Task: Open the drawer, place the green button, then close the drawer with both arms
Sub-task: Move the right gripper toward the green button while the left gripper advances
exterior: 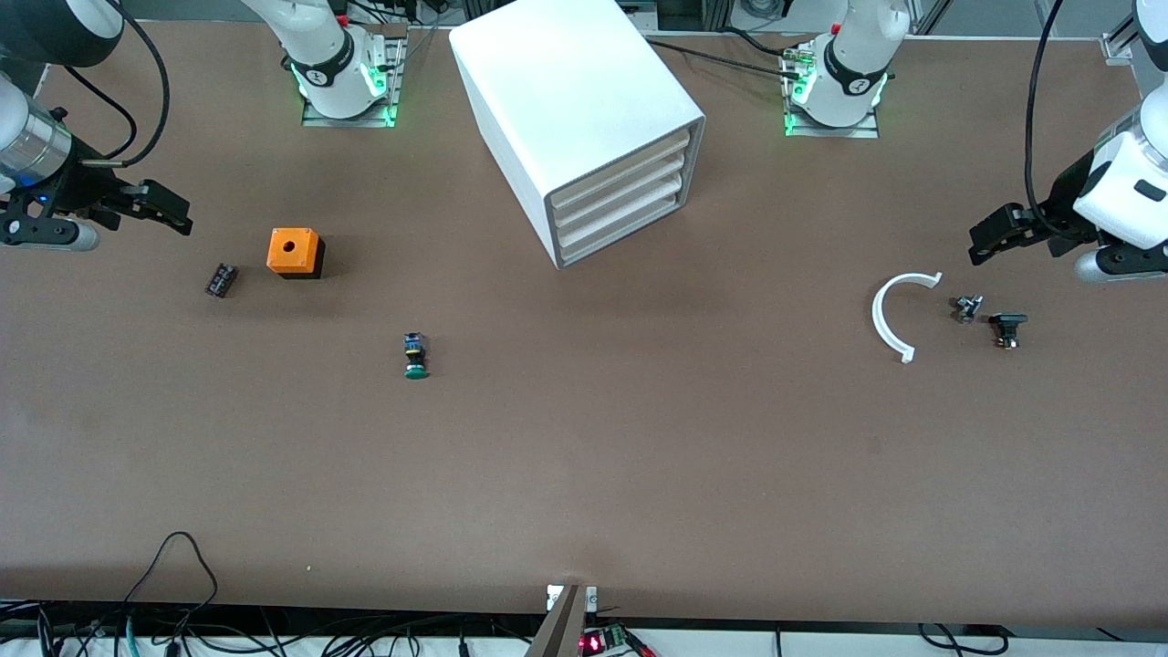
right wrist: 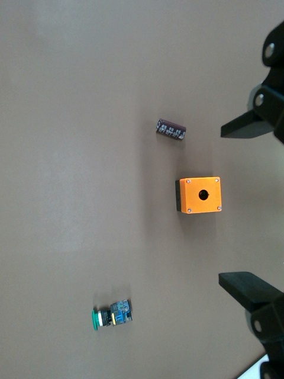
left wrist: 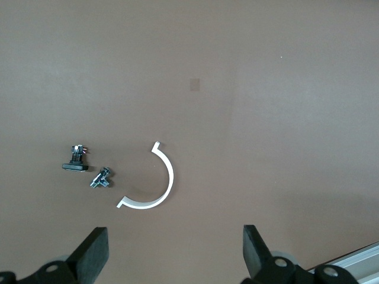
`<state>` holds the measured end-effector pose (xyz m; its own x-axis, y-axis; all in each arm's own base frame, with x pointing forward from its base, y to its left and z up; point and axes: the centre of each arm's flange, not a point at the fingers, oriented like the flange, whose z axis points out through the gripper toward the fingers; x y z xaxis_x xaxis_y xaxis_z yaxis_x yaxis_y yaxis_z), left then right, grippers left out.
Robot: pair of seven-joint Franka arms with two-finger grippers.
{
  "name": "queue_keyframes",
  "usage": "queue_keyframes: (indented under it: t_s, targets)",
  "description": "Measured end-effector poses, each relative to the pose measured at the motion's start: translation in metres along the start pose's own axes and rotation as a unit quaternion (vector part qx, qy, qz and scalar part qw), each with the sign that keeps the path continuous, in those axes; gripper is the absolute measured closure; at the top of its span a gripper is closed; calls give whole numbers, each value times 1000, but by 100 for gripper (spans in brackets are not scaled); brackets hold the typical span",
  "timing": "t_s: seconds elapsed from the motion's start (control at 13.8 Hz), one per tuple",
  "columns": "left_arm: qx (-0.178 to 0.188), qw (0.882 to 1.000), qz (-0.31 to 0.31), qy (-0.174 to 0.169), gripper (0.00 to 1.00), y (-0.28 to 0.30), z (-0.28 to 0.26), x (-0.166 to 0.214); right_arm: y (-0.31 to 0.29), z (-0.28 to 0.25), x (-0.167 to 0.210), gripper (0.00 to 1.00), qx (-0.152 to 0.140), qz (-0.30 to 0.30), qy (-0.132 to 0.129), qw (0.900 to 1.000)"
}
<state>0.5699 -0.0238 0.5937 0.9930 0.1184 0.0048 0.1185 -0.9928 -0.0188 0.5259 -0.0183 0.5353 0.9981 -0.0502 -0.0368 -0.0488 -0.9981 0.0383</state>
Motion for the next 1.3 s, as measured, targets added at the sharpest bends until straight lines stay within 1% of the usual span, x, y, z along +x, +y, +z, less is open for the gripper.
queue_keyframes:
  t_s: [0.72,0.87,1.09,1.3]
  targets:
    - [0,1000,0,0,0,0,-1,0,0,0,0,0,0,0,1,1000]
    - [0,1000,1,0,0,1,-1,0,-2,-1,1,0,6,0,3,1000]
    - [0,1000,12,1,0,14,-2,-2,-18,2,9,0,28,-5,21,999]
    - [1,999,33,-9,0,38,1,-9,-40,23,29,0,38,-19,39,998]
